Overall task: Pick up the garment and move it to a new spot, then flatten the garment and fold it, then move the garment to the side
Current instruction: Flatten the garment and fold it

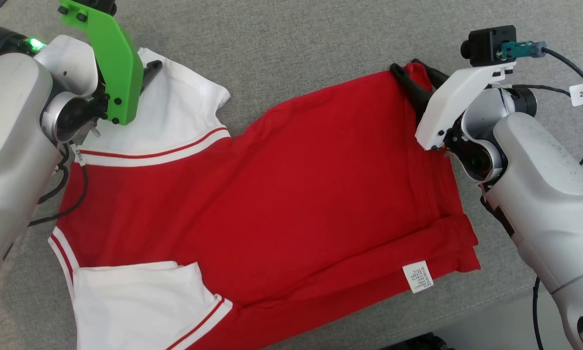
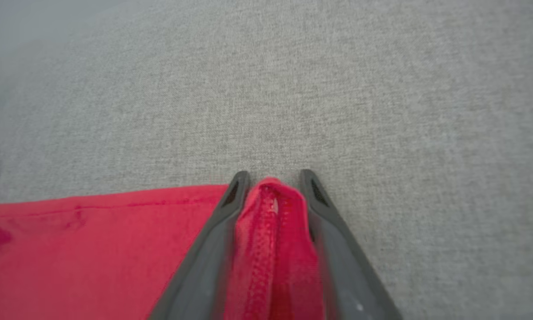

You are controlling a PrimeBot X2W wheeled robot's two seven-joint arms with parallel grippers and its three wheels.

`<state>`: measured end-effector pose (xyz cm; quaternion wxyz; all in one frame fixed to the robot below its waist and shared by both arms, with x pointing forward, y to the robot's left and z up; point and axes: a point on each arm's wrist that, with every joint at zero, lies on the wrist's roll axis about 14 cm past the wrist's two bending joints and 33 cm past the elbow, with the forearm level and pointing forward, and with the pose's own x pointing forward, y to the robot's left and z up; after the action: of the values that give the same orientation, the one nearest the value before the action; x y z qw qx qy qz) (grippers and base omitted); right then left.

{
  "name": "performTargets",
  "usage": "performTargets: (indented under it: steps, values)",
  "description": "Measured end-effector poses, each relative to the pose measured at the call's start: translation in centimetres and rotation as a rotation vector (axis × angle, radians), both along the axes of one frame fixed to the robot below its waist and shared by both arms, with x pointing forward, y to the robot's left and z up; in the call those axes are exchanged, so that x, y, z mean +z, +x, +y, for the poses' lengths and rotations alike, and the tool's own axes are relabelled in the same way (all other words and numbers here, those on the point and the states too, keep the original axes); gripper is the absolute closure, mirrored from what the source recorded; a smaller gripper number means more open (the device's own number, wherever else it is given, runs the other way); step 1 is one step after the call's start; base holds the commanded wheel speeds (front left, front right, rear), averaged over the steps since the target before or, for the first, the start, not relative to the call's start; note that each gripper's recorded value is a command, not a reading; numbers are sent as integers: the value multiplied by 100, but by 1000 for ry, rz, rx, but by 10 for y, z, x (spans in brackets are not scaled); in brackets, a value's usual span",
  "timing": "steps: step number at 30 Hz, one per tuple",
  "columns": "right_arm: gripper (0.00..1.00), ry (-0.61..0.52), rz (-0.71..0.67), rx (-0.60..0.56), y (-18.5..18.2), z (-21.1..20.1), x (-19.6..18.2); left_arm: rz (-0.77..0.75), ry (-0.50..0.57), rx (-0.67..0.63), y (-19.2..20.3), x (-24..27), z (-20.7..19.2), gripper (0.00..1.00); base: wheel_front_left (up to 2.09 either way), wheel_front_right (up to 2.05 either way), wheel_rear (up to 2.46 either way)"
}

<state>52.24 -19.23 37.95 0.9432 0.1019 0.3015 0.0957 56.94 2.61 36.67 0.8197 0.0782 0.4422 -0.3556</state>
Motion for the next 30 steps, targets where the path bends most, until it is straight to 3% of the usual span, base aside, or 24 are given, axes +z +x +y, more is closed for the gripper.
performTargets:
  steps: [1, 2, 3, 4, 12, 30]
  values:
    - [68, 2, 1, 0, 0, 0, 0, 3, 0, -1, 0, 0, -1, 100, 0, 0, 0]
    - [76, 2, 2, 1, -1, 0, -1, 3, 1, -3, -1, 0, -1, 100, 0, 0, 0]
    - [95, 3, 3, 4, -2, 1, -1, 4, 1, -5, -1, 1, -1, 100, 0, 0, 0]
    - [100, 3, 3, 8, -2, 2, -1, 5, 4, -7, -2, 1, -1, 100, 0, 0, 0]
    - [100, 3, -46, -4, -4, -2, 13, -49, -5, 23, 0, 24, 10, 100, 0, 0, 0]
    - [100, 0, -165, -40, -10, -10, 54, -188, 9, 180, -17, 92, 85, 100, 0, 0, 0]
